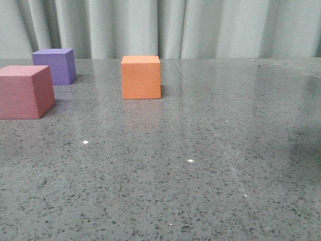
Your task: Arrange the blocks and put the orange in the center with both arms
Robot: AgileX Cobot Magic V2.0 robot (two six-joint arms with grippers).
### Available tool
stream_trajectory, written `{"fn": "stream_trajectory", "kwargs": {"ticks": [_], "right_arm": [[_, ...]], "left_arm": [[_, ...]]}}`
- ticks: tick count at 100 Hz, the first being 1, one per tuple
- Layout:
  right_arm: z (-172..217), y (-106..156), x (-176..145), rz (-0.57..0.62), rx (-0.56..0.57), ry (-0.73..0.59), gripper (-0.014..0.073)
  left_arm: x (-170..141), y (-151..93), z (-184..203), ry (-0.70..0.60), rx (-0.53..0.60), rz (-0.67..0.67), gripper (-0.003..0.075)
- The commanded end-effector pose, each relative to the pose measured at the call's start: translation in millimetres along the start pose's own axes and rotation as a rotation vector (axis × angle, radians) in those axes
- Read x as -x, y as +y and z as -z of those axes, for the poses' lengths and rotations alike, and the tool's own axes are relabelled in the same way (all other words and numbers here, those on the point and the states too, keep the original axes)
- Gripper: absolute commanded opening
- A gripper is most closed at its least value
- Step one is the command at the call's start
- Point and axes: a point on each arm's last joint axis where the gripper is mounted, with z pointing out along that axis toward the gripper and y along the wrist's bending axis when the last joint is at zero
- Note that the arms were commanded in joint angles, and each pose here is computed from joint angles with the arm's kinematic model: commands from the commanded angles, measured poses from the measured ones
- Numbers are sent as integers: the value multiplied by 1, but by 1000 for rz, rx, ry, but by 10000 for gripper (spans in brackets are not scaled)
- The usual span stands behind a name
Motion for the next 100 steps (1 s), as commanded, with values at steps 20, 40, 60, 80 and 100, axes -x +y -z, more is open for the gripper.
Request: {"fn": "stream_trajectory", "kwargs": {"ticks": [20,40,60,80,100], "right_arm": [[30,-8,-14,4,43,-106,589],[40,-10,-18,0,59,-143,589],[41,-7,-16,-30,103,-159,589],[41,-6,-16,-38,113,-161,589],[41,-5,-15,-39,117,-169,589]], "left_arm": [[28,-5,-5,-50,-17,20,689],[44,-9,-21,15,-30,0,690],[67,-16,-56,113,-98,-111,689],[90,-28,-97,202,-231,-189,689],[111,-47,-131,253,-491,-419,689]]}}
